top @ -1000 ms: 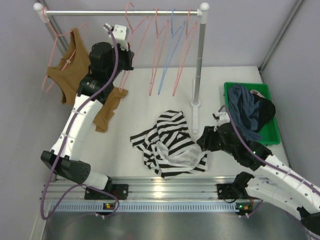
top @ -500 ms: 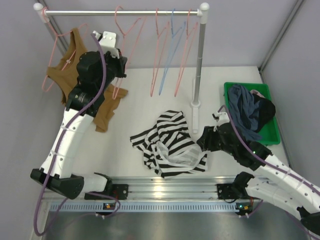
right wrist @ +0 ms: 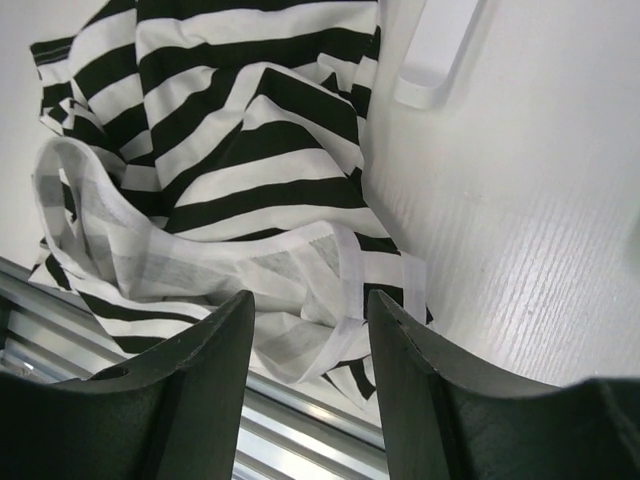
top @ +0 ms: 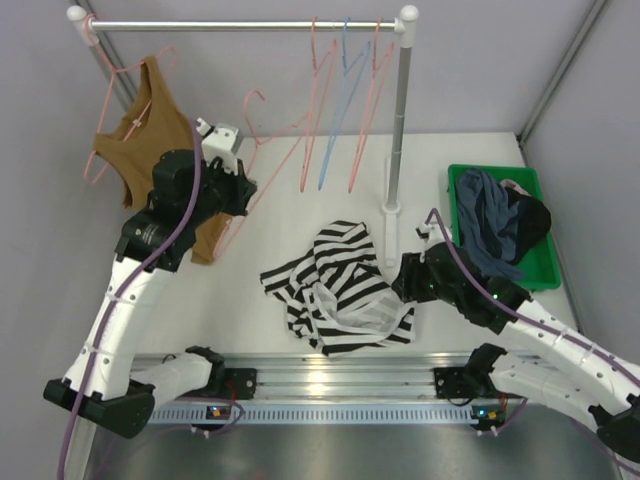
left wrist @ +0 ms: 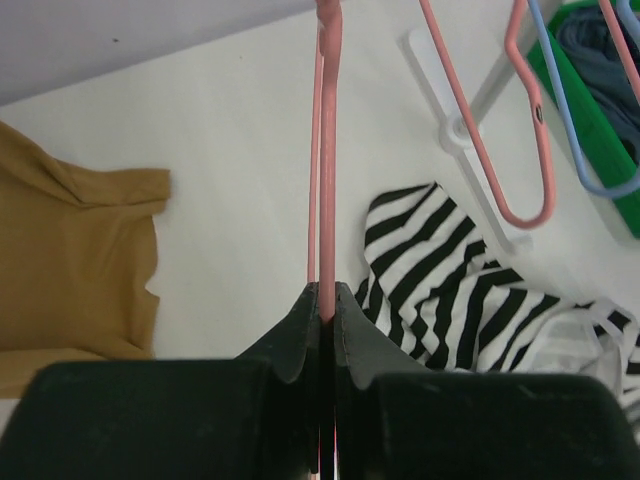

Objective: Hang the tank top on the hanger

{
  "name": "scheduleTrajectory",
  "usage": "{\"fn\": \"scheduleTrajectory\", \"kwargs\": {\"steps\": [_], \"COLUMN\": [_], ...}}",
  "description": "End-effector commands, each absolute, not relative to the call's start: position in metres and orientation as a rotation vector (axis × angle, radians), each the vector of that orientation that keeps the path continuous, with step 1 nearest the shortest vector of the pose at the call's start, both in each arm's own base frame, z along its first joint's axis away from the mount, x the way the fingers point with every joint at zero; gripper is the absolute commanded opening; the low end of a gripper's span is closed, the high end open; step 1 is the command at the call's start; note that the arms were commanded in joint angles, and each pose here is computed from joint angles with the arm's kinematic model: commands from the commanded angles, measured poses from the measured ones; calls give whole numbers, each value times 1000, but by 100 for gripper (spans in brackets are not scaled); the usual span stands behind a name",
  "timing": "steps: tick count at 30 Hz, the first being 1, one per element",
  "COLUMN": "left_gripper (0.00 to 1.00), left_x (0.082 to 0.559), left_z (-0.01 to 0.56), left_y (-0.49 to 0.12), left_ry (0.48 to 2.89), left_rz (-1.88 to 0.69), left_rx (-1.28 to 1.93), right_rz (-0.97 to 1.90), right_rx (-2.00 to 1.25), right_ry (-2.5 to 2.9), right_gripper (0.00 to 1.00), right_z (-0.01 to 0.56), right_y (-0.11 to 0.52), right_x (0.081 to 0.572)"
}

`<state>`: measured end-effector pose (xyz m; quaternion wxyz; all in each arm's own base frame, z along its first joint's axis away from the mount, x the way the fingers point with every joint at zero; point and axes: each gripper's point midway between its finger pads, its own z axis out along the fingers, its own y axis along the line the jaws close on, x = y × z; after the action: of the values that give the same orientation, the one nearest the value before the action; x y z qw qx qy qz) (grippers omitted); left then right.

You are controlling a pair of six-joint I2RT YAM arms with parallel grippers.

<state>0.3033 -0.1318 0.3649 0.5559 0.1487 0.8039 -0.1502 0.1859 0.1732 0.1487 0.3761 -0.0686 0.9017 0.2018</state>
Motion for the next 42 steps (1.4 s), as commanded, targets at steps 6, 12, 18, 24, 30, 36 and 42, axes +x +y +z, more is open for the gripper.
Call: {"fn": "scheduleTrajectory", "kwargs": {"steps": [6, 12, 18, 24, 30, 36, 42], "left_gripper": [0, 0, 0, 0, 0, 0, 0], "left_x": [249, 225, 191, 152, 131, 121, 116], "left_z": [304, 266, 259, 249, 231, 225, 222], "left_y": [-152, -161, -181, -194, -201, -210, -214], "left_ry": [2087, 2204, 2253, 2307, 2360, 2364, 2366], "left_rz": [-499, -543, -650, -714, -738, -796, -818], "left_rx": [544, 585, 678, 807, 896, 946, 971], "right_rz": [435, 408, 390, 374, 363, 310, 233], "right_rx": [-157, -150, -146, -144, -146, -163, -190], "right_ry": [2388, 2429, 2452, 2481, 2499, 2524, 2541], "right_gripper": [47, 45, 37, 34, 32, 32, 34], "right_z": [138, 128, 123, 115, 108, 97, 92], "right_y": [170, 167, 165, 162, 167, 170, 170], "right_x": [191, 188, 185, 181, 179, 174, 169]}}
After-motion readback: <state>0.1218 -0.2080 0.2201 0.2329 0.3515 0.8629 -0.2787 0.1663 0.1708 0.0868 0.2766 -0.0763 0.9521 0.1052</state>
